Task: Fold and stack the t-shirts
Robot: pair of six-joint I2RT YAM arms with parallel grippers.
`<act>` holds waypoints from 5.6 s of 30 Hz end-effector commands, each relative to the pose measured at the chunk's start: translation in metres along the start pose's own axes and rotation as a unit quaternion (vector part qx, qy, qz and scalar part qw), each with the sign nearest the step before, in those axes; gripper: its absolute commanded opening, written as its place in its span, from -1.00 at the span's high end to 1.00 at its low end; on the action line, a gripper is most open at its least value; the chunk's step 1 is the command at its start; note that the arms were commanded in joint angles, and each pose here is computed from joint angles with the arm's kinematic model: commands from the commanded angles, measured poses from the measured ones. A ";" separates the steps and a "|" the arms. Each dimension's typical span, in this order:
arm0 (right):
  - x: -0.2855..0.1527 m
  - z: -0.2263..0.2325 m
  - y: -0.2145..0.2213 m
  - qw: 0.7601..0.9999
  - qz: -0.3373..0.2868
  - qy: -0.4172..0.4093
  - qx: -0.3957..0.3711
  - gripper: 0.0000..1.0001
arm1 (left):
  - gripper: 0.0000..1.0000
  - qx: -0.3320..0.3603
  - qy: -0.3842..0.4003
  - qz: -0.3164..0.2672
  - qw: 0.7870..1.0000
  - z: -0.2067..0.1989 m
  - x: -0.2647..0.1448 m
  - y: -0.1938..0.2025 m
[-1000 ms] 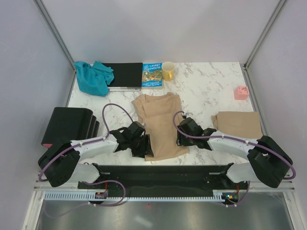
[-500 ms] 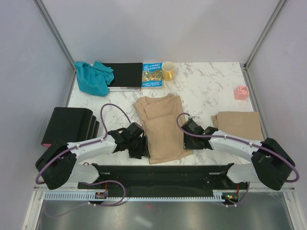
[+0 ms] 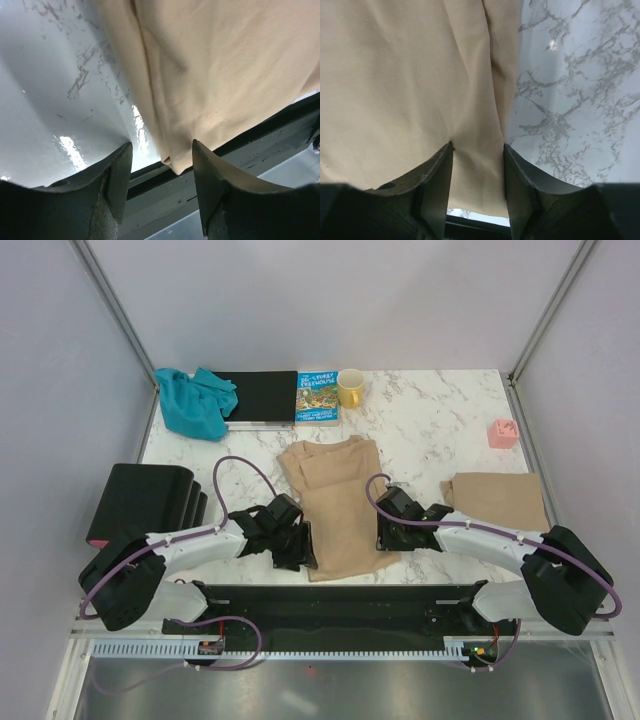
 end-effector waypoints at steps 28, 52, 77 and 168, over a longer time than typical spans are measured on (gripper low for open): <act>-0.018 0.030 0.008 0.996 0.022 -0.083 0.001 1.00 | 0.96 0.011 -0.009 -0.060 0.998 -0.004 -0.018 -0.021; -0.079 0.075 -0.110 0.985 -0.132 -0.084 -0.066 0.98 | 0.96 0.008 -0.055 -0.240 0.969 -0.019 -0.100 -0.152; -0.050 0.090 -0.196 0.983 -0.150 -0.090 -0.050 0.90 | 0.96 0.017 -0.034 -0.271 0.962 -0.034 -0.112 -0.252; -0.004 0.105 -0.228 0.973 -0.150 -0.134 -0.111 1.00 | 0.96 0.065 -0.048 -0.252 0.964 -0.047 -0.038 -0.305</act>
Point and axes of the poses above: each gripper's point midway between its finger pads, its own x axis out along the fingers, its own z axis along the line the jaws close on, y = z × x, the point moved 1 cm from there along -x, back along the fingers, and after that the axes turned 6 degrees about x, right-handed, at the moved point
